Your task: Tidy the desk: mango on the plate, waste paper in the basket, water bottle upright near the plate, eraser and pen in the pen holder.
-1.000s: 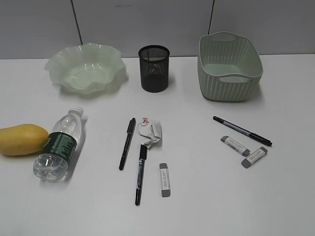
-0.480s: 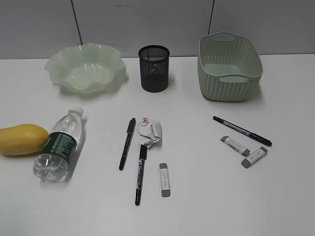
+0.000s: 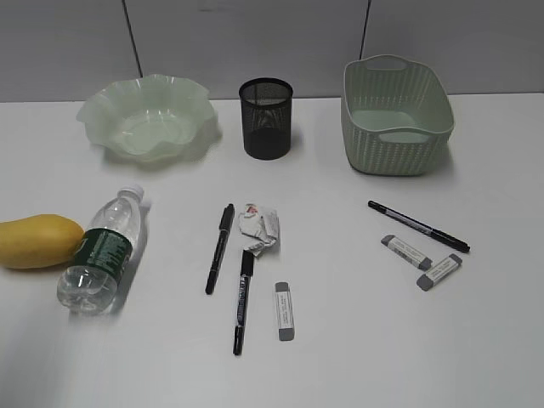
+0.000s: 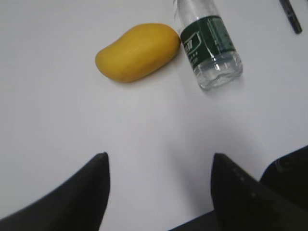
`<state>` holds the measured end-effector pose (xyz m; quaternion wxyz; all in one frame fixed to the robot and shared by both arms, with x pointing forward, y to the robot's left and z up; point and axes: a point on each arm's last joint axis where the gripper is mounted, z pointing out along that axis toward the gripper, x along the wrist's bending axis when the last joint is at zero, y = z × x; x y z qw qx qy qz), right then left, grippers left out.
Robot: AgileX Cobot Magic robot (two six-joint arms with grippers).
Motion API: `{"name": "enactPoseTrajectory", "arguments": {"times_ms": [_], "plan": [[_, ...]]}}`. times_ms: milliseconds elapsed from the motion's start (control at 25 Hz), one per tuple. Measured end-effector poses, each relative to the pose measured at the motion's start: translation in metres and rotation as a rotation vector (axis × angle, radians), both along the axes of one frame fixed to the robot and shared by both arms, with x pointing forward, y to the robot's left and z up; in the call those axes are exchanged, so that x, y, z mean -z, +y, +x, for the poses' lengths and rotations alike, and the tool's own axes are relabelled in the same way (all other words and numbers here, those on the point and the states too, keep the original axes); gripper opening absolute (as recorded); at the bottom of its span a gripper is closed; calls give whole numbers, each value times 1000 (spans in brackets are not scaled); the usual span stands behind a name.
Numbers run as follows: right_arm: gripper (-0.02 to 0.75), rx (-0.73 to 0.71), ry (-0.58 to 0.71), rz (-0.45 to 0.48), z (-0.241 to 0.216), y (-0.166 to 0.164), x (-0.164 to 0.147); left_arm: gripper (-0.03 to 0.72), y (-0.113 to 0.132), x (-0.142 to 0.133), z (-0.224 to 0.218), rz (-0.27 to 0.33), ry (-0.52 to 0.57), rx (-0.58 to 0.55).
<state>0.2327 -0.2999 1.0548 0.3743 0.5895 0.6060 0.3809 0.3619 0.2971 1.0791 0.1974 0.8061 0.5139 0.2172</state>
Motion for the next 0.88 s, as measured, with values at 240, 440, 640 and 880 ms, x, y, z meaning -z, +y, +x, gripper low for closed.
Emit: {"name": "enactPoseTrajectory", "arguments": {"times_ms": [240, 440, 640, 880], "plan": [[396, 0, 0, 0, 0, 0, 0, 493, 13, 30, 52, 224, 103, 175], [396, 0, -1, -1, 0, 0, 0, 491, 15, 47, 79, 334, 89, 353], [396, 0, -1, -1, 0, 0, 0, 491, 6, 67, 94, 284, 121, 524], [396, 0, -1, -1, 0, 0, 0, 498, 0, 92, 116, 189, 211, 618]]}}
